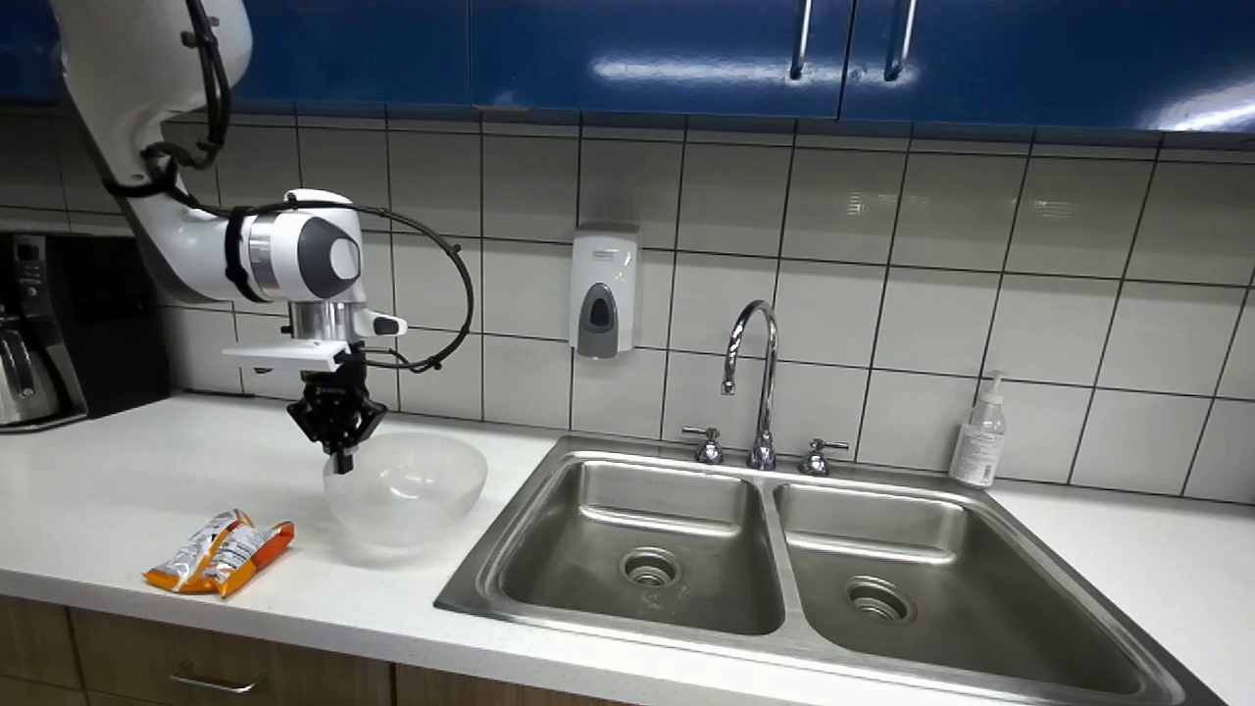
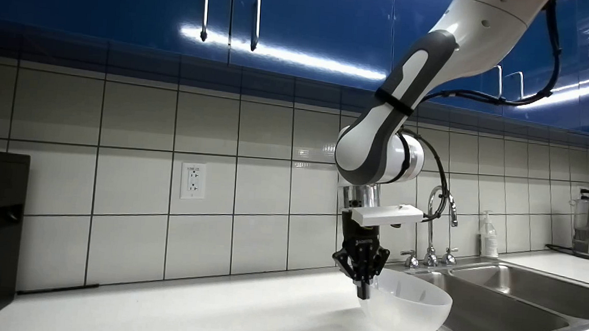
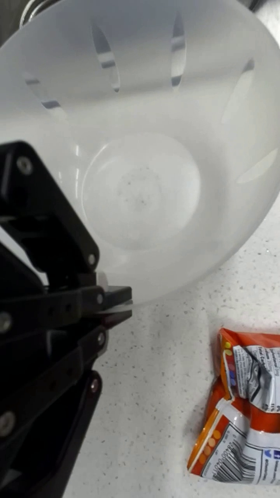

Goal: Lift the bowl and put it in the sink

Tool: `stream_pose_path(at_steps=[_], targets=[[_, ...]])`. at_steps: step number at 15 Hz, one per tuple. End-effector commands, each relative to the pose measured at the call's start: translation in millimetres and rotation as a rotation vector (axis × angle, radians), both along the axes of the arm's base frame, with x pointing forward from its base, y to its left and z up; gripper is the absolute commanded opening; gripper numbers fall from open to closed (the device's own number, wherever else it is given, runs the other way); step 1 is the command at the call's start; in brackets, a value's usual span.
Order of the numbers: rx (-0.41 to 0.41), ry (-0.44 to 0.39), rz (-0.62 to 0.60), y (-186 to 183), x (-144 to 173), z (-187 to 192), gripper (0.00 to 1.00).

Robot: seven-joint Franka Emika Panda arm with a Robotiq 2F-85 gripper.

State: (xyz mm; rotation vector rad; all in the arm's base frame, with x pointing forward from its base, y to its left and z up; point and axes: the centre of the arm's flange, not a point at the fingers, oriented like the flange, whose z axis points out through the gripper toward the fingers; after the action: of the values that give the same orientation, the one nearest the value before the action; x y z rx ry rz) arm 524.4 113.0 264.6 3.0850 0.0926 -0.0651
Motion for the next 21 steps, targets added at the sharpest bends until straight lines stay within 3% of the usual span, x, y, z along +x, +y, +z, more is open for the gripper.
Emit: stream_pose_path(at_steps=[1,6,13,21], targets=[[-0.021,-0.018,-0.021,-12,9,22,0.01],[-0.015,-0.042,-0.08,-43,29,33,0.01],[-0.03,-0.091,-0.235,-126,71,55,0.01],[-0.042,-0.061,-0.365,-212,113,34,0.01]])
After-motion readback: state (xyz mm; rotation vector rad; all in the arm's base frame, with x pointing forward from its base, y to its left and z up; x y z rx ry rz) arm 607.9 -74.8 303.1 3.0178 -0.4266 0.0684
